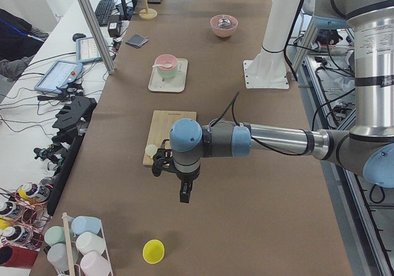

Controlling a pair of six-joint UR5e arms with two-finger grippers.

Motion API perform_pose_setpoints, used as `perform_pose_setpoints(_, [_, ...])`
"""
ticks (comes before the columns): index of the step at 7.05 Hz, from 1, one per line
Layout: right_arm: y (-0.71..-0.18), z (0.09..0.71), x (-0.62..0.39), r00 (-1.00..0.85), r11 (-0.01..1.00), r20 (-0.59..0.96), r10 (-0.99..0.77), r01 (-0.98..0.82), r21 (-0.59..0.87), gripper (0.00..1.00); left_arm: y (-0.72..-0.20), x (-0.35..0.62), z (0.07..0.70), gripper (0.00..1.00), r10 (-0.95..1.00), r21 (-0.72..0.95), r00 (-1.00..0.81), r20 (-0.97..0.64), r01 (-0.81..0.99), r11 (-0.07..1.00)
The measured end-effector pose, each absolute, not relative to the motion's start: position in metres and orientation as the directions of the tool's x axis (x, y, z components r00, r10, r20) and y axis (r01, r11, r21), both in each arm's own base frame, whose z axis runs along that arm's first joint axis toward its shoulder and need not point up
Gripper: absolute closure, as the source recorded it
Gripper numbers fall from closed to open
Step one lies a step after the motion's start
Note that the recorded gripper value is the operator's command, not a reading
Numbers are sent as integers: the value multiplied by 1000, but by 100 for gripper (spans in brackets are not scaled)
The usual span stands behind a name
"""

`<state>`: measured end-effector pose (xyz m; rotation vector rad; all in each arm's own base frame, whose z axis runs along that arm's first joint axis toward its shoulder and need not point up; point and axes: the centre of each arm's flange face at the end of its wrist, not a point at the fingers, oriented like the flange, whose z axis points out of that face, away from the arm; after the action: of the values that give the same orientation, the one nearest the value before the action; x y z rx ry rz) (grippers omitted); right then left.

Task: Stack pink bowl on green and place spoon

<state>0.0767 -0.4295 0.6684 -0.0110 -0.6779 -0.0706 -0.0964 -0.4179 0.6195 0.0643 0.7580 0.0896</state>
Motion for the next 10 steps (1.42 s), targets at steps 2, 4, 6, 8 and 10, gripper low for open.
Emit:
perform_pose_setpoints(2, [-429, 669, 77, 776, 998, 628, -59, 68, 10, 0, -418, -96, 619, 2, 105, 91, 722, -684, -58, 994])
perform_pose_setpoints(4, [-429, 673, 77, 776, 998, 629, -54, 68, 2, 0, -418, -96, 619, 2, 106, 93, 722, -683, -58, 994])
perform_pose_setpoints(6, [-428, 675, 77, 776, 998, 629, -52, 68, -1, 0, -419, -96, 619, 2, 107, 94, 722, -683, -59, 994])
perform_pose_setpoints(8, [-428, 675, 77, 775, 998, 629, -52, 68, -1, 0, -418, -96, 619, 2, 107, 93, 722, -684, -59, 994])
perform_pose_setpoints(10, [-428, 675, 77, 775, 998, 629, -53, 68, -1, 0, -418, -96, 619, 2, 106, 92, 722, -684, -59, 994])
